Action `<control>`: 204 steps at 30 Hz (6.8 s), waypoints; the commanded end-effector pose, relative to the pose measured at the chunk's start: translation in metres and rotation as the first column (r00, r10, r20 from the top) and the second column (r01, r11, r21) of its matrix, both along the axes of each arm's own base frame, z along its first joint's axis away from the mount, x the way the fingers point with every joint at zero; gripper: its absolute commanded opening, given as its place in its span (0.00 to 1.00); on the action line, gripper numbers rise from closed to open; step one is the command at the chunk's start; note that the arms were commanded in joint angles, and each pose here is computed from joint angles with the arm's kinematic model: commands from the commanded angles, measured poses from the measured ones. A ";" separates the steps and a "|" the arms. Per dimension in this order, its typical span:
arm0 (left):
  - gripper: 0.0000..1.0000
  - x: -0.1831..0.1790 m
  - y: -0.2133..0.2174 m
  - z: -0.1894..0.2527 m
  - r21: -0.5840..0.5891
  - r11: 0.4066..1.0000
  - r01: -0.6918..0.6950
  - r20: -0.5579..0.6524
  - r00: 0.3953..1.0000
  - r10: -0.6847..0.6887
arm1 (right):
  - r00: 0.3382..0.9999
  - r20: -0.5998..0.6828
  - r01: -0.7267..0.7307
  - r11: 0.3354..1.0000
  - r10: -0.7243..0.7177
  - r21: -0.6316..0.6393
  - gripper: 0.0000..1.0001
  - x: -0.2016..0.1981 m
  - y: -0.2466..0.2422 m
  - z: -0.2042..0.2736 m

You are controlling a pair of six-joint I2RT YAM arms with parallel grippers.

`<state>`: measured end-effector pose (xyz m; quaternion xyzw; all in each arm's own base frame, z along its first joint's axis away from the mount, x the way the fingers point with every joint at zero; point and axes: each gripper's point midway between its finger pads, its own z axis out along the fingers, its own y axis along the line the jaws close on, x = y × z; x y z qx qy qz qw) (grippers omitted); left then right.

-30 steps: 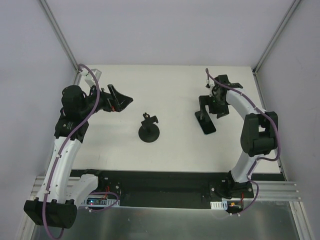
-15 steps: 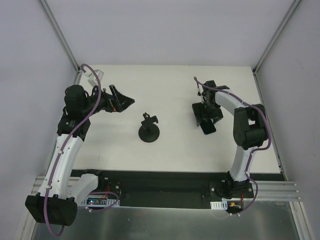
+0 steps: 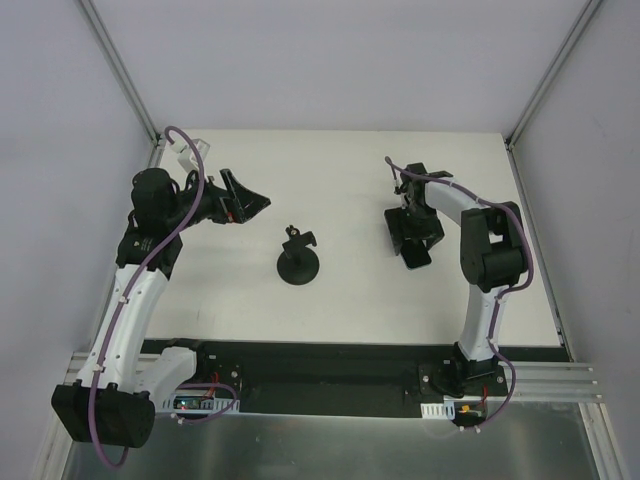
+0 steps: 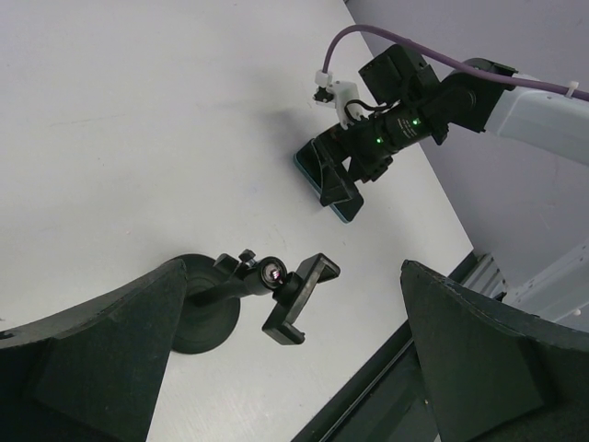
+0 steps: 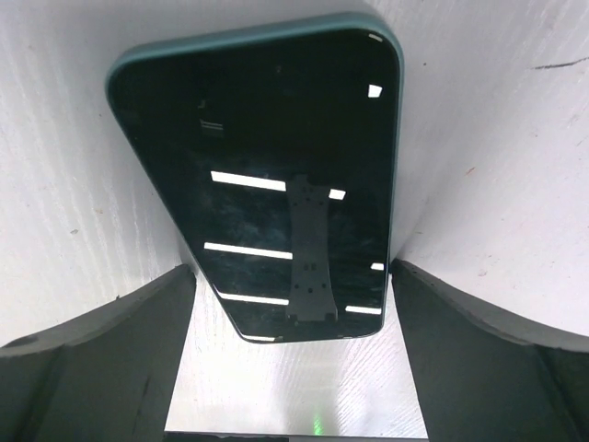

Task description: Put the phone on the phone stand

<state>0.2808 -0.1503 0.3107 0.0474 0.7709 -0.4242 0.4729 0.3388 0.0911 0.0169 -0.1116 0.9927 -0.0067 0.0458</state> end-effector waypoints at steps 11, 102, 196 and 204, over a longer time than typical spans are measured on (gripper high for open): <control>0.99 0.012 0.003 -0.008 0.002 1.000 -0.016 0.001 1.000 0.016 | 0.997 -0.076 0.025 1.000 -0.025 0.002 0.72 -0.009 0.012 0.002; 0.00 -0.053 -0.114 0.001 0.075 0.904 0.421 0.088 0.900 -0.427 | 0.502 0.864 -0.664 0.660 0.045 0.351 0.94 -0.147 0.242 0.270; 0.00 -0.181 -0.082 0.026 0.312 0.731 0.607 0.599 0.472 -0.647 | 0.448 0.886 -0.719 0.636 0.117 0.279 0.01 -0.082 0.271 0.209; 0.00 -0.131 -0.115 0.012 0.383 0.664 0.642 0.554 0.416 -0.721 | 0.484 0.859 -0.790 0.505 0.166 0.347 0.00 -0.088 0.276 0.209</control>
